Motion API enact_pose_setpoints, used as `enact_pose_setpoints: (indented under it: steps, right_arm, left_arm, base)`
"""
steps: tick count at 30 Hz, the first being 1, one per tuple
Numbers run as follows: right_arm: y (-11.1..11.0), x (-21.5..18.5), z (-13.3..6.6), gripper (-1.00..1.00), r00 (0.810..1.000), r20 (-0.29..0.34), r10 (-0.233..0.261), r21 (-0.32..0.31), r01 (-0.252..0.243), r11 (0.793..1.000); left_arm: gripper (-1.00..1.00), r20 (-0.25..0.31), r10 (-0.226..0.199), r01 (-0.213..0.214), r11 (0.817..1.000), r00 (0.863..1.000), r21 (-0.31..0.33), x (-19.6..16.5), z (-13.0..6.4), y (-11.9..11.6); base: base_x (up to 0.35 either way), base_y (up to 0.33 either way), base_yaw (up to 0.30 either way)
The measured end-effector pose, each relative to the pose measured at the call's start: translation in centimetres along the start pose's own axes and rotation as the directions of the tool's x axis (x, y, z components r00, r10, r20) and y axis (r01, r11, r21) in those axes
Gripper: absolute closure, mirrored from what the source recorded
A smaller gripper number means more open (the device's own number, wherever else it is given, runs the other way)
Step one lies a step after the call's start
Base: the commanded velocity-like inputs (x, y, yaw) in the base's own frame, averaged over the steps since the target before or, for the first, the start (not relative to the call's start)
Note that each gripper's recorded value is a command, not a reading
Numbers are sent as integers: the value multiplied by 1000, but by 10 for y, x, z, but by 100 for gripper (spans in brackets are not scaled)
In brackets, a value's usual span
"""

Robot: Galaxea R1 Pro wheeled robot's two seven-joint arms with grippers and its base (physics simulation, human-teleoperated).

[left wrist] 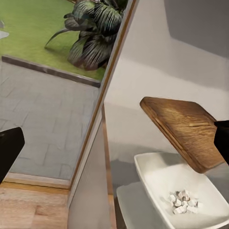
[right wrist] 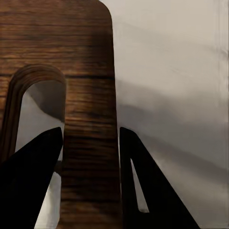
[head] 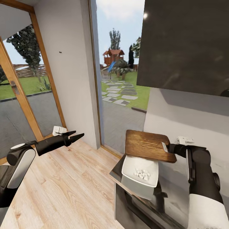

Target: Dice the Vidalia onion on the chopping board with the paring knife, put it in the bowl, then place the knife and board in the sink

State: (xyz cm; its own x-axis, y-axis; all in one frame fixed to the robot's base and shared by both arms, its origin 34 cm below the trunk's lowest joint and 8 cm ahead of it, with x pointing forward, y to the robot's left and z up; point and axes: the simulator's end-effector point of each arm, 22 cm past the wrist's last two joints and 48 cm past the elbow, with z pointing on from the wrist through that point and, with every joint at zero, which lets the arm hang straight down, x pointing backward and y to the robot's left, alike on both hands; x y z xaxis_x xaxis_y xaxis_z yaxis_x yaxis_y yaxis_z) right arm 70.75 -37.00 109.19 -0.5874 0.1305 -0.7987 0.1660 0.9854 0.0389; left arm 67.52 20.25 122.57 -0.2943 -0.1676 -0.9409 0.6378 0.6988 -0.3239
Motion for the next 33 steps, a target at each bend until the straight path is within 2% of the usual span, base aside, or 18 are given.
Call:
enact_pose_setpoints:
  steps: [3,7,14,33]
  right_arm:
    - [-6,-5,-2,100,1000,0,10,3,-10,1000]
    - [-22,-13,-4,100,1000,7,2,43,-2,999]
    - [-41,-17,-8,100,1000,13,-4,110,2,994]
    - [-44,-22,-13,100,1000,24,-3,116,0,993]
  left_arm:
    - [-100,0,0,0,1000,1000,0,0,0,0]
    - [-100,0,0,0,1000,1000,0,0,0,0]
    - [-100,2,2,-2,1000,1000,1,-2,-1,-1]
    - [-100,16,14,-14,1000,1000,-1,-8,-3,-4]
  base:
    - [0,0,0]
    - [0,0,-29]
    - [0,0,-204]
    - [0,0,-267]
